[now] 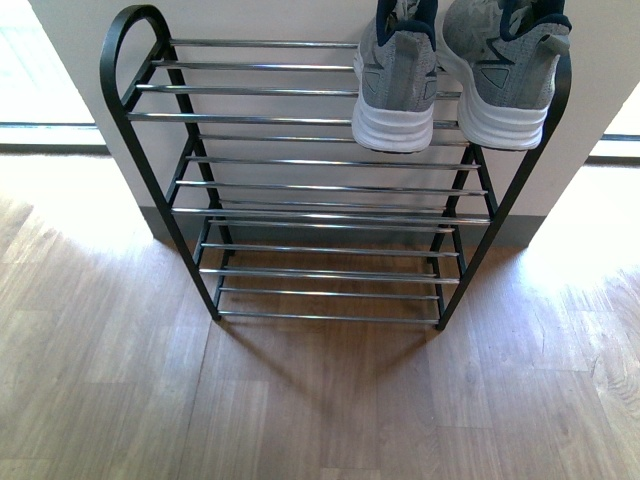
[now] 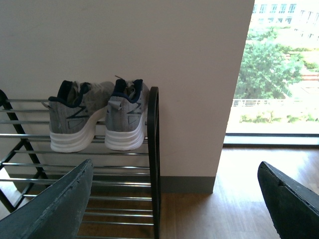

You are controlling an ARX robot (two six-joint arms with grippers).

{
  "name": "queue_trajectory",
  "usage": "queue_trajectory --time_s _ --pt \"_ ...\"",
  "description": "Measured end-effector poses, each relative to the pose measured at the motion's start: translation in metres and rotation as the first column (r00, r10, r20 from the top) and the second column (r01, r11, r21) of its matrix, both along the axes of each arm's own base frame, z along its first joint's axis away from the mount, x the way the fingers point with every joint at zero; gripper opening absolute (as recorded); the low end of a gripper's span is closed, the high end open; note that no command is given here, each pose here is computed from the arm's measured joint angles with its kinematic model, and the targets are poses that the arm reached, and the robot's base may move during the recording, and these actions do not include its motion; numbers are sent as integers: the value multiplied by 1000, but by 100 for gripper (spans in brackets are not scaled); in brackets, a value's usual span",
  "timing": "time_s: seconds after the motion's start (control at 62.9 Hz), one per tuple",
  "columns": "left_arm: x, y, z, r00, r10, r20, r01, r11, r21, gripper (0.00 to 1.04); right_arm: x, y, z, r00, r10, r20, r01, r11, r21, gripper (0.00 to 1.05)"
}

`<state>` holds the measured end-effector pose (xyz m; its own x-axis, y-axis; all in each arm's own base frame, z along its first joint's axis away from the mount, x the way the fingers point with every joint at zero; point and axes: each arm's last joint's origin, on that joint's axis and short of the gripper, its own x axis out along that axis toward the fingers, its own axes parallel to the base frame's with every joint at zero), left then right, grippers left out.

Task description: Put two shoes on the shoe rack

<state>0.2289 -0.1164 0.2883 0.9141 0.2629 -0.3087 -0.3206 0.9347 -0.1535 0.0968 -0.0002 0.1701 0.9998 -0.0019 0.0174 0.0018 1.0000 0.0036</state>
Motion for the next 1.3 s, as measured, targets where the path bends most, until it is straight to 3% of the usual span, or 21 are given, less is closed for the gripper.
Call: queue_trajectory --time_s 0.207,0.381,0.445,0.508,0.636,0.826,1.303 --pt "-65 33 -8 995 103 7 -104 993 59 95 0 0 0 1000 0 0 0 1000 0 96" --pt "-74 39 -12 995 96 18 -96 995 27 95 0 0 0 1000 0 0 0 1000 0 96" --pt "-74 45 -24 982 -130 140 135 991 -24 81 0 0 0 1000 -1 0 1 1000 0 96" --pt "-83 60 -37 918 -286 275 271 958 92 62 0 0 0 1000 -2 0 2 1000 0 96" --pt "-90 76 -55 911 -314 267 271 944 187 40 0 0 0 1000 0 0 0 1000 0 96" --pt "-99 92 -78 912 -323 253 271 937 220 1 0 0 0 1000 0 0 0 1000 0 96" --pt "-115 116 -107 913 -322 252 267 936 230 1 0 0 0 1000 0 0 0 1000 0 96"
